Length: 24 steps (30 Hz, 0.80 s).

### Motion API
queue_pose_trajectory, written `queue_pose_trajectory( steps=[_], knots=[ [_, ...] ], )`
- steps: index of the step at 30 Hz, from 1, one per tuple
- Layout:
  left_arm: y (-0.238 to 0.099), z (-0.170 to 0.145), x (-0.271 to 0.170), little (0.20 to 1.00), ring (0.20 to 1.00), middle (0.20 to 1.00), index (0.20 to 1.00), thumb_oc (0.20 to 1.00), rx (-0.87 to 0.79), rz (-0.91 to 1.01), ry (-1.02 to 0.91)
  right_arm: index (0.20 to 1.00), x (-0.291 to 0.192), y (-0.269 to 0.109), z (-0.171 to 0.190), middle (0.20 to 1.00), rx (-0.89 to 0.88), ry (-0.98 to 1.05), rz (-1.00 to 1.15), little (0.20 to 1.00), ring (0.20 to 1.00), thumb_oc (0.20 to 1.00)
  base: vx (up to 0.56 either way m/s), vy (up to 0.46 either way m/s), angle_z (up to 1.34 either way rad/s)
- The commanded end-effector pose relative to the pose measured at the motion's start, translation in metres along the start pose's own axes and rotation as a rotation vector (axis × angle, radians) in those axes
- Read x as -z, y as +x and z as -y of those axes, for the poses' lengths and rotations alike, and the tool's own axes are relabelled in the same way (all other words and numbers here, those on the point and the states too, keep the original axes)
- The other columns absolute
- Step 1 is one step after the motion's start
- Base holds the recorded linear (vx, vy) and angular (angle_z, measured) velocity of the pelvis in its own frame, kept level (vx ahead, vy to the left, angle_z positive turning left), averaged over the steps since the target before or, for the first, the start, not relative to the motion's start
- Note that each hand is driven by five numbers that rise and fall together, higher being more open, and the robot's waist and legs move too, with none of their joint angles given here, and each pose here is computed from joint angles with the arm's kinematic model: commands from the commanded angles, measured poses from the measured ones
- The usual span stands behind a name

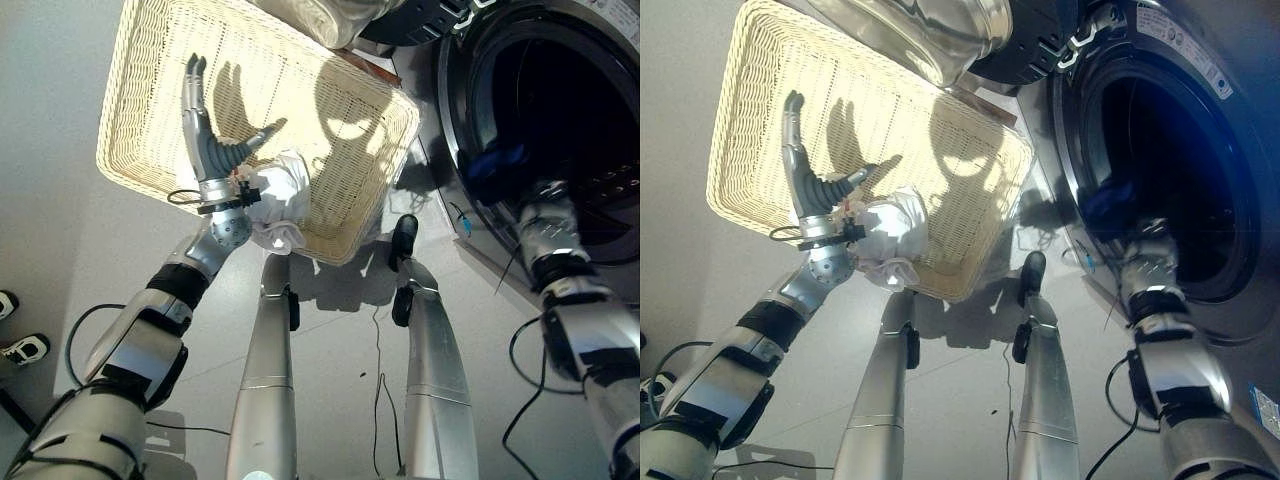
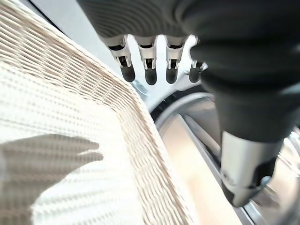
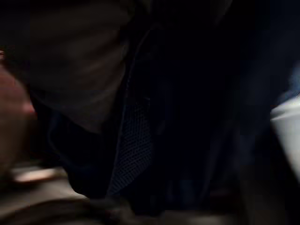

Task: Put the clothes into the washing machine.

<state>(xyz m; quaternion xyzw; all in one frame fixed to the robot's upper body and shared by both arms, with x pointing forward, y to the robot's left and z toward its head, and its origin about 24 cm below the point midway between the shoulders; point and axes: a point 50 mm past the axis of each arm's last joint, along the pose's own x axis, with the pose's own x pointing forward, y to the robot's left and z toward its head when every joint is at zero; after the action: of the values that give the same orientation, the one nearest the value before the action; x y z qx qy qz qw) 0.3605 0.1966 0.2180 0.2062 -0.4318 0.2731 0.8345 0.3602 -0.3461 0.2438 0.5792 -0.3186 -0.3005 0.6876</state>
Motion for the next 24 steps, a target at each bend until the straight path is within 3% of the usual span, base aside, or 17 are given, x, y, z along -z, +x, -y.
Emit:
queue_pose_trajectory(
  steps=[1, 5, 10, 13, 16, 19, 24],
  knots=[
    [0.015, -0.011, -0.006, 1.0, 1.0, 1.0, 1.0, 1.0, -0.103, -0.006, -0.07, 1.0, -0.045, 0.001, -0.048, 1.0, -0.129, -0.014, 0.247, 1.0, 1.0, 1.0, -0.03, 0.049, -0.01],
    [0.018, -0.014, -0.004, 1.0, 1.0, 1.0, 1.0, 1.0, -0.095, -0.021, -0.083, 1.0, -0.03, 0.001, -0.043, 1.0, -0.26, -0.226, 0.156, 1.0, 1.0, 1.0, -0.01, 0.009, 0.0],
    [0.02, -0.009, -0.008, 1.0, 1.0, 1.0, 1.0, 1.0, -0.088, -0.015, -0.093, 1.0, 0.001, -0.005, -0.038, 1.0, -0.345, -0.653, 0.073, 1.0, 1.0, 1.0, 0.0, -0.001, 0.01],
    [0.022, -0.008, -0.009, 1.0, 1.0, 1.0, 1.0, 1.0, -0.087, -0.019, -0.092, 1.0, 0.016, -0.007, -0.031, 1.0, -0.318, -0.889, 0.039, 1.0, 1.0, 1.0, 0.0, -0.008, 0.02],
    [0.025, -0.007, -0.009, 1.0, 1.0, 1.0, 1.0, 1.0, -0.088, -0.028, -0.094, 1.0, 0.03, -0.006, -0.011, 1.0, -0.236, -1.279, -0.01, 1.0, 1.0, 1.0, 0.0, 0.0, 0.0],
    [0.026, -0.006, -0.009, 1.0, 1.0, 1.0, 1.0, 1.0, -0.087, -0.032, -0.092, 1.0, 0.032, -0.007, -0.013, 1.0, -0.201, -1.442, 0.081, 1.0, 1.0, 1.0, 0.0, -0.006, 0.05],
    [0.026, -0.006, -0.008, 1.0, 1.0, 1.0, 1.0, 1.0, -0.094, -0.046, -0.092, 1.0, 0.044, -0.015, -0.016, 1.0, -0.219, -1.515, 0.128, 1.0, 1.0, 1.0, 0.0, 0.004, 0.06]
  ],
)
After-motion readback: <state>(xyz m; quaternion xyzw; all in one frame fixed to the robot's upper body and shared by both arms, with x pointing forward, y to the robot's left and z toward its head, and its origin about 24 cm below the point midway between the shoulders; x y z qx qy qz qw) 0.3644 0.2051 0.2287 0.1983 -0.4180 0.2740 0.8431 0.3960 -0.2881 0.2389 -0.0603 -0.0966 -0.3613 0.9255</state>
